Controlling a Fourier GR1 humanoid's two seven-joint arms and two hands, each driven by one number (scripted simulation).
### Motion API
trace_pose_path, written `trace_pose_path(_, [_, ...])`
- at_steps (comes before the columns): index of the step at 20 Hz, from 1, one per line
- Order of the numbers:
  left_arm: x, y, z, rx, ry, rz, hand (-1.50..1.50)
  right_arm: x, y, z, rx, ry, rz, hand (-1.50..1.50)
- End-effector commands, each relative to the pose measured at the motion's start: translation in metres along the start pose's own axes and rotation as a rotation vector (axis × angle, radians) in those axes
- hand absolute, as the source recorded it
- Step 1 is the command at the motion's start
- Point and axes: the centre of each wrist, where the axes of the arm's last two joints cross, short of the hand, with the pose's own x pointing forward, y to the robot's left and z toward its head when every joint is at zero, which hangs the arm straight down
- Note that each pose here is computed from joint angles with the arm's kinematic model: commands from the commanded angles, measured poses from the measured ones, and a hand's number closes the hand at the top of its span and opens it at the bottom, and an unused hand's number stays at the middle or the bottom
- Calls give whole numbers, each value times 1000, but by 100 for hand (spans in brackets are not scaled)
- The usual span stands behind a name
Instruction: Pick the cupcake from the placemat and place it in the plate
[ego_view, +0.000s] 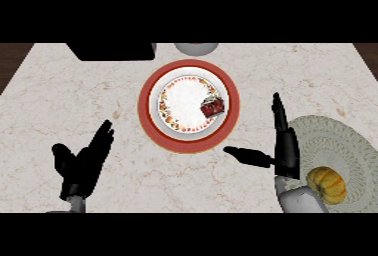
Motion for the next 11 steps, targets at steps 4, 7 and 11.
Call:
trace_pose_path(4, [-2,-2,7,-4,68,-23,0,3,-32,62,42,28,62,-150])
trace_pose_path(7, [-13,-5,-14,-6,79,-7,0,14,-23,73,51,21,86,-150])
trace_pose_path(11, [-9,-5,9,9,80,11,0,10,-33,94,47,42,94,-150])
